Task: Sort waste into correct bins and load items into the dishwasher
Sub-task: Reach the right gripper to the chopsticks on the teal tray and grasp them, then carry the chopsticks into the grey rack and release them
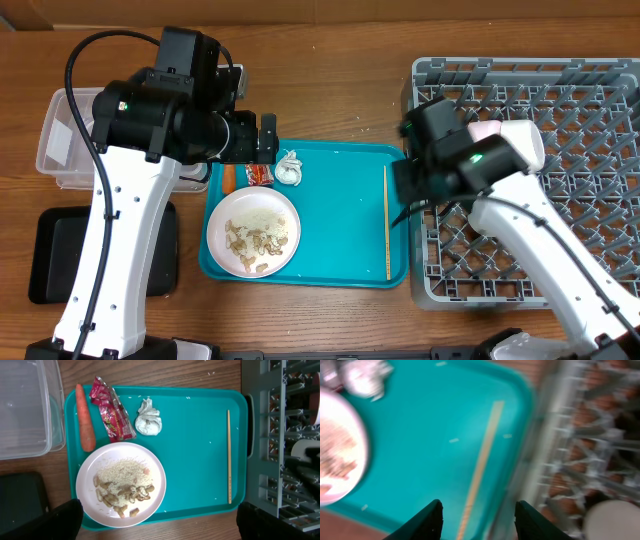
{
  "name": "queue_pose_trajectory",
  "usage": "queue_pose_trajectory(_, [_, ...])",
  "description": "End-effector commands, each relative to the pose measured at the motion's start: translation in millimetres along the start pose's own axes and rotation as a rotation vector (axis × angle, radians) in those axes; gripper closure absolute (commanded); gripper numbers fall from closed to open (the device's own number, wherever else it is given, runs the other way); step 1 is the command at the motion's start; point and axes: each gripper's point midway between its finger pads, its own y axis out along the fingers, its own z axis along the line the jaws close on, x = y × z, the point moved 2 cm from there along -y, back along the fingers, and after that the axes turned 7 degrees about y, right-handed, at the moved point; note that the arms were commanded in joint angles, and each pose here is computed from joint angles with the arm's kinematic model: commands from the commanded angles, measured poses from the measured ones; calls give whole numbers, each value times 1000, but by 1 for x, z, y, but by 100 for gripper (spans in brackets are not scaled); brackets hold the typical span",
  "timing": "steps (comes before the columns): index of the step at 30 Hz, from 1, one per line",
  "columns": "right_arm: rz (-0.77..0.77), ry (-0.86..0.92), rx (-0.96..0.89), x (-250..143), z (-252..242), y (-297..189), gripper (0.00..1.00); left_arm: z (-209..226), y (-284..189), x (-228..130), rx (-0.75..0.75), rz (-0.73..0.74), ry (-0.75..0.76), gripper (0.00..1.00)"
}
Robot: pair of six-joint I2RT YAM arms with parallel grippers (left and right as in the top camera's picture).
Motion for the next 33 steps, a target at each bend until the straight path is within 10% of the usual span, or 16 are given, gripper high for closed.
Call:
queue_pose_trajectory(1, [54,-36,36,-21,30,15,50,1,-4,3,8,-16,-11,0])
queue_pose_trajectory(18, [183,-79,-210,-68,2,138,42,1,-4,3,9,-16,-12,0])
queue_pose_trajectory(23, [245,-72,-138,-79,13,147,65,1,-4,3,9,-16,-12,0])
queue_pose_trajectory(26, [250,-78,-140,-80,13,147,96,1,-4,3,9,-16,-12,0])
queue_pose_trajectory(33, [185,-71,-116,-48,27,106,96,1,-4,3,9,-16,-12,0])
